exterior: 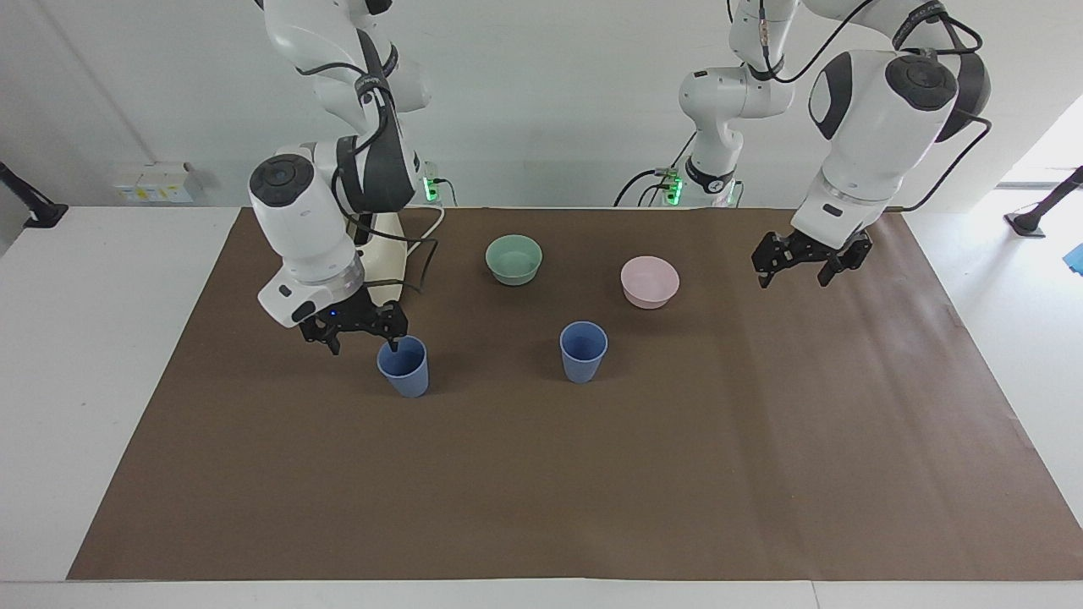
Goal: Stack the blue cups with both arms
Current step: 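Grasp the other blue cup with the right gripper while the left gripper retracts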
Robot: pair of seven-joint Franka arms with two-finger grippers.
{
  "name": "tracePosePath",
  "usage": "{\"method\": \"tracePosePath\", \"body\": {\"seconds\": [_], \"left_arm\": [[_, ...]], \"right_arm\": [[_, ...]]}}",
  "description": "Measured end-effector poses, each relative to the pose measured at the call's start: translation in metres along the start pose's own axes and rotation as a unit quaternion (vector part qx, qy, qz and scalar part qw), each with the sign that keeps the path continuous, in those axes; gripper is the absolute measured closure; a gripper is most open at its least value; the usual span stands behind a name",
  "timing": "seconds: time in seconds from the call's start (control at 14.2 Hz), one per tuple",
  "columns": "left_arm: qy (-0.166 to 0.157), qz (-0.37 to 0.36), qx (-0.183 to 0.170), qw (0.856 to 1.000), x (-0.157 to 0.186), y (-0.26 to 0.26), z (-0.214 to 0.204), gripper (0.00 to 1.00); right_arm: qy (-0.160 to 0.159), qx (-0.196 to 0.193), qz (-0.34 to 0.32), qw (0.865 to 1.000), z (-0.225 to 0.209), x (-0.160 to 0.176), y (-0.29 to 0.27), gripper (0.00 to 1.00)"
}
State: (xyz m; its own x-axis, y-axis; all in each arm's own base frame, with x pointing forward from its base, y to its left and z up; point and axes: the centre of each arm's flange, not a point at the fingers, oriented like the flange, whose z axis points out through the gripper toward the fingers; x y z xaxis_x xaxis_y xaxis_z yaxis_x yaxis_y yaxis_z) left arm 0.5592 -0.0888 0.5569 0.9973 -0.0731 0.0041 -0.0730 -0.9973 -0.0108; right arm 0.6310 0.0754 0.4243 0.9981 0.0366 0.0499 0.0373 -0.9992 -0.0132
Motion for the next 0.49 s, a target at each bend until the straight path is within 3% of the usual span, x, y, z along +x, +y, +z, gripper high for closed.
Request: {"method": "tracePosePath", "body": {"seconds": [0.49], "left_arm": [[0.022,0.016,0.007,1.000,-0.036,-0.040,-0.087,0.00]], "right_arm": [[-0.012,0.000,0.000,1.000,0.048,-0.002,0.001,0.00]]}}
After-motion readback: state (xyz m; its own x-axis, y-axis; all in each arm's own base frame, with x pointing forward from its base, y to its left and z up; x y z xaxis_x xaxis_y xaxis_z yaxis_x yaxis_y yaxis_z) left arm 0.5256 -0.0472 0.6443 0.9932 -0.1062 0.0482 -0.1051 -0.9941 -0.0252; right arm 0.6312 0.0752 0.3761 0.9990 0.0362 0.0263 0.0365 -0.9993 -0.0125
